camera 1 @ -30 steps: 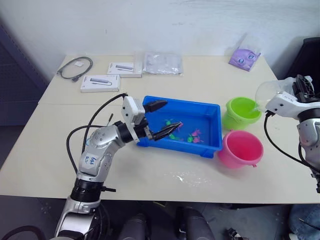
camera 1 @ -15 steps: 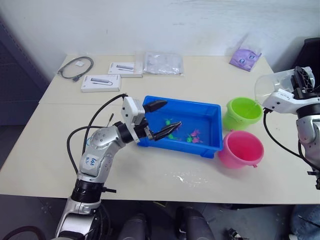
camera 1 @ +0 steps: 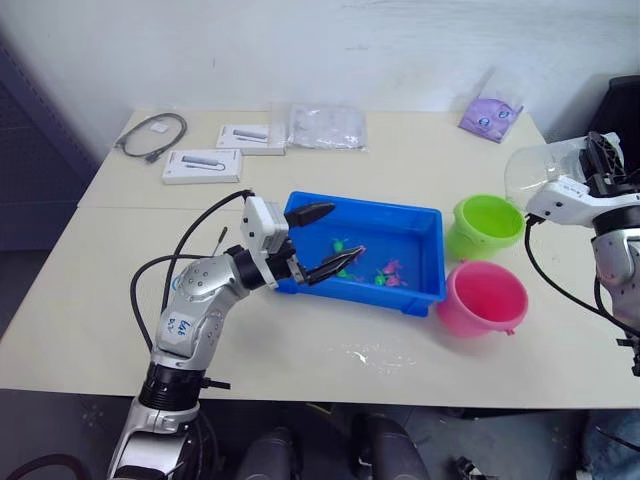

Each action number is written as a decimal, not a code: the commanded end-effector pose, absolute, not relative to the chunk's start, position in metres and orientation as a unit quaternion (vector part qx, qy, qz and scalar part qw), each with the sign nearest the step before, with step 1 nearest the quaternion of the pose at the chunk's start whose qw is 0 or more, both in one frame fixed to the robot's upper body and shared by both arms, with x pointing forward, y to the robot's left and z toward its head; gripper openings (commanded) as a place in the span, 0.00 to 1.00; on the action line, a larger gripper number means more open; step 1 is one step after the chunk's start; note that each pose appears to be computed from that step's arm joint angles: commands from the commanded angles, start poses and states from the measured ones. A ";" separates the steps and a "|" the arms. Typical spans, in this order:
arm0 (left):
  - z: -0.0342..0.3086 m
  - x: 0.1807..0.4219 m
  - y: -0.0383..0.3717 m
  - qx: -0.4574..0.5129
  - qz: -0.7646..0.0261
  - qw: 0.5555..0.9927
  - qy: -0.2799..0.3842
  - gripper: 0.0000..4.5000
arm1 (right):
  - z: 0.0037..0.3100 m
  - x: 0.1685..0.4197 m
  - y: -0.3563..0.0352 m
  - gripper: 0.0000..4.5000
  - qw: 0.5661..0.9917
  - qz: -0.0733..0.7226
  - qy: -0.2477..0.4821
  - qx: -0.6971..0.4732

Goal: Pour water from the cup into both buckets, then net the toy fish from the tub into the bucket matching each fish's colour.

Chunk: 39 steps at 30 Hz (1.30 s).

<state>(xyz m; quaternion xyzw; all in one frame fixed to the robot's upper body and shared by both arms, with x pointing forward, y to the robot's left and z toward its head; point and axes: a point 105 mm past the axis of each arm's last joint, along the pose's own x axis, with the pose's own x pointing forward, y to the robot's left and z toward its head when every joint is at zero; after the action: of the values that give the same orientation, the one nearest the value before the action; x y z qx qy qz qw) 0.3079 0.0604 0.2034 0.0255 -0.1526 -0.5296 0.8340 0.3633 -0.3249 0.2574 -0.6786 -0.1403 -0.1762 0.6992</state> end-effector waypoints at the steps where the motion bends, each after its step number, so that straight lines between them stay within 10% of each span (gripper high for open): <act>1: 0.214 0.301 0.065 0.029 -0.523 0.833 -0.176 1.00 | 0.267 0.357 -0.346 0.01 0.792 -0.217 -0.137 -0.555; 10: 0.226 0.276 0.063 -0.015 -0.587 0.791 -0.172 1.00 | 0.258 0.318 -0.368 0.01 0.965 -0.184 -0.170 -0.075; 23: 0.211 0.256 0.058 0.024 -0.681 0.723 -0.110 1.00 | 0.148 0.252 -0.405 0.01 0.939 -0.331 -0.065 0.063; 39: 0.211 0.254 0.053 0.014 -0.689 0.718 -0.098 1.00 | 0.101 0.284 -0.406 0.01 0.944 -0.315 -0.027 0.093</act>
<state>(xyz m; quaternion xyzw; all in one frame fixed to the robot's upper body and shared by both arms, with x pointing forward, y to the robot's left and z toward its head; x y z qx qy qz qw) 0.2617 0.0576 0.2013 0.0075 -0.0799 -0.6782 0.7305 0.2832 -0.3985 0.0832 0.1135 0.0024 -0.3082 0.9445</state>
